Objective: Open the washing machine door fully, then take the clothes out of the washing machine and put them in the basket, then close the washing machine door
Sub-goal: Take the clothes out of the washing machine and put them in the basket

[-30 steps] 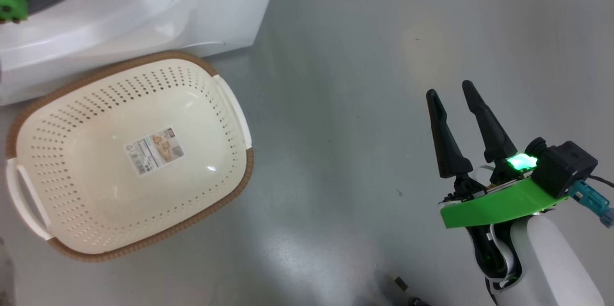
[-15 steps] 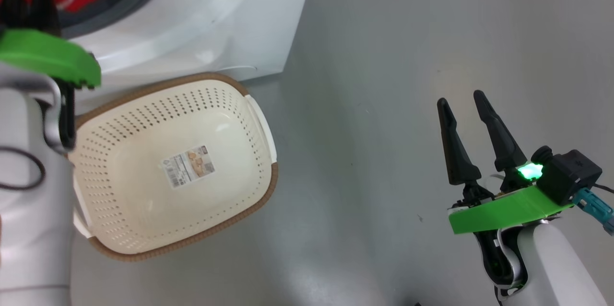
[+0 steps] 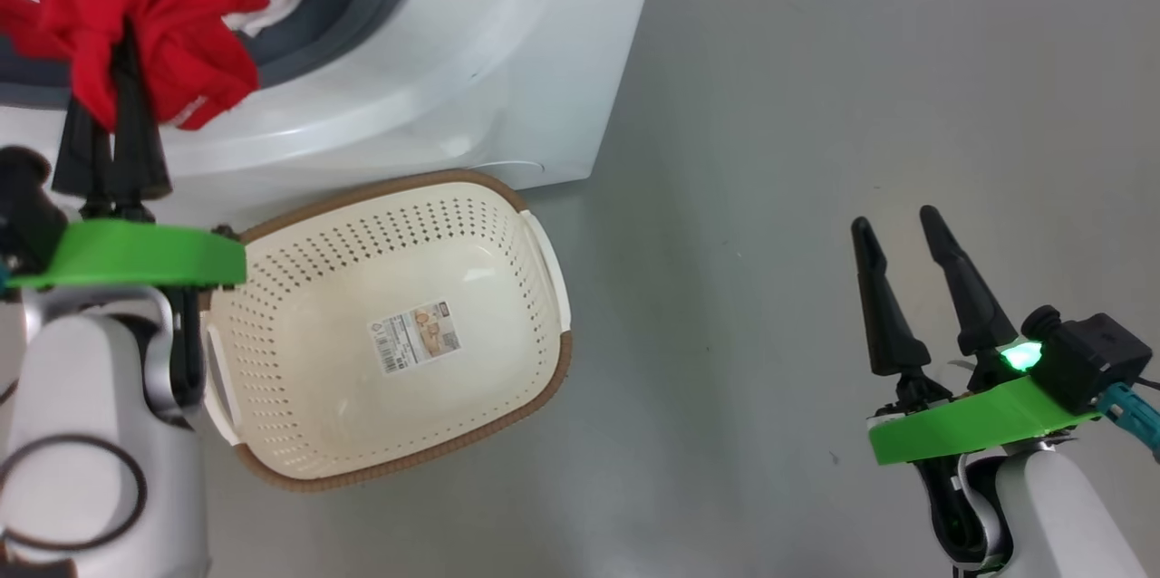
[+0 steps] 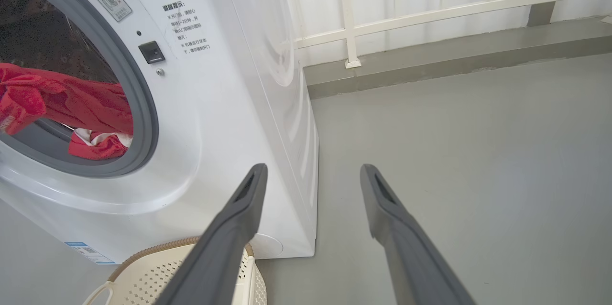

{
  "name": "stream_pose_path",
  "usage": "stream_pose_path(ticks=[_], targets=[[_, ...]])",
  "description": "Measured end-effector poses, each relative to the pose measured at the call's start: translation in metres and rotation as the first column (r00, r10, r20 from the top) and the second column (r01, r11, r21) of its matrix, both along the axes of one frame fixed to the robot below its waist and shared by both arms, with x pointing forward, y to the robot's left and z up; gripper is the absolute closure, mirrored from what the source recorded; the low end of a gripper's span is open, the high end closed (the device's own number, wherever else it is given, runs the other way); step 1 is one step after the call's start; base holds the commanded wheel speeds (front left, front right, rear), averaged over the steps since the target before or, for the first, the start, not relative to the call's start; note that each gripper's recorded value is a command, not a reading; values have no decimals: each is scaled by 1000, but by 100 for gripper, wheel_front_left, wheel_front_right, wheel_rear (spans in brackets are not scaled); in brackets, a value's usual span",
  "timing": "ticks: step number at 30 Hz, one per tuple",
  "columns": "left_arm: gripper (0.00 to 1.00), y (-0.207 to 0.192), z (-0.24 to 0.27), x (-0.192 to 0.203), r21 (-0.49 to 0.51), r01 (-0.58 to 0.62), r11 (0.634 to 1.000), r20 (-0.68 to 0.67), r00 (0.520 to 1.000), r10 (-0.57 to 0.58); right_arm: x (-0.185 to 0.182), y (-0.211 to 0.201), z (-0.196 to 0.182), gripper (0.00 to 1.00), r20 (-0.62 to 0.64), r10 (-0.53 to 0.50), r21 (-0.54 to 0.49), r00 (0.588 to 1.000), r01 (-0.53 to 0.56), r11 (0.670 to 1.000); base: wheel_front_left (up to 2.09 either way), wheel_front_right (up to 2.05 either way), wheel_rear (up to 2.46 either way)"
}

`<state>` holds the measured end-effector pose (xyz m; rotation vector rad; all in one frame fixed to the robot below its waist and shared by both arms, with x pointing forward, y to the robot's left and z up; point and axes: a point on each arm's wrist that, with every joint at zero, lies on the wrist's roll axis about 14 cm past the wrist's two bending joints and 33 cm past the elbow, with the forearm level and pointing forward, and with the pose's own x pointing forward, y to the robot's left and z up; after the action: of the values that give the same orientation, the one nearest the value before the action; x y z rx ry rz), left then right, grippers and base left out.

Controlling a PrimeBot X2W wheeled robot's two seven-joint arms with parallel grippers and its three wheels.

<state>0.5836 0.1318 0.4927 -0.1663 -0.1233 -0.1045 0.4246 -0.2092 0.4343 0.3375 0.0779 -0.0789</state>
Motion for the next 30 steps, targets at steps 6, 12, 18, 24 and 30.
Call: stream_pose_path(ticks=[6, 12, 18, 24, 30], targets=[[100, 9, 22, -21, 6, -18, 1000, 69, 997, 18, 2, 4, 4, 0, 12, 13, -2, 1000, -13, 1000, 0, 0, 0], [100, 19, 50, -39, 4, -41, 999, 155, 987, 40, -1, 5, 4, 0, 12, 14, 1, 1000, -14, 1000, 0, 0, 0], [100, 15, 80, -54, -10, -29, 1000, 246, 969, 30, 0, 6, 8, 0, 22, 16, 2, 1000, -16, 1000, 0, 0, 0], [100, 10, 119, -65, -25, -19, 1000, 364, 931, 27, 1, 7, 7, 0, 23, 17, 1, 1000, -17, 1000, 0, 0, 0], [100, 2, 110, -67, -20, -3, 1000, 339, 941, 10, 2, 7, 5, 0, 17, 19, 2, 1000, -19, 1000, 0, 0, 0]])
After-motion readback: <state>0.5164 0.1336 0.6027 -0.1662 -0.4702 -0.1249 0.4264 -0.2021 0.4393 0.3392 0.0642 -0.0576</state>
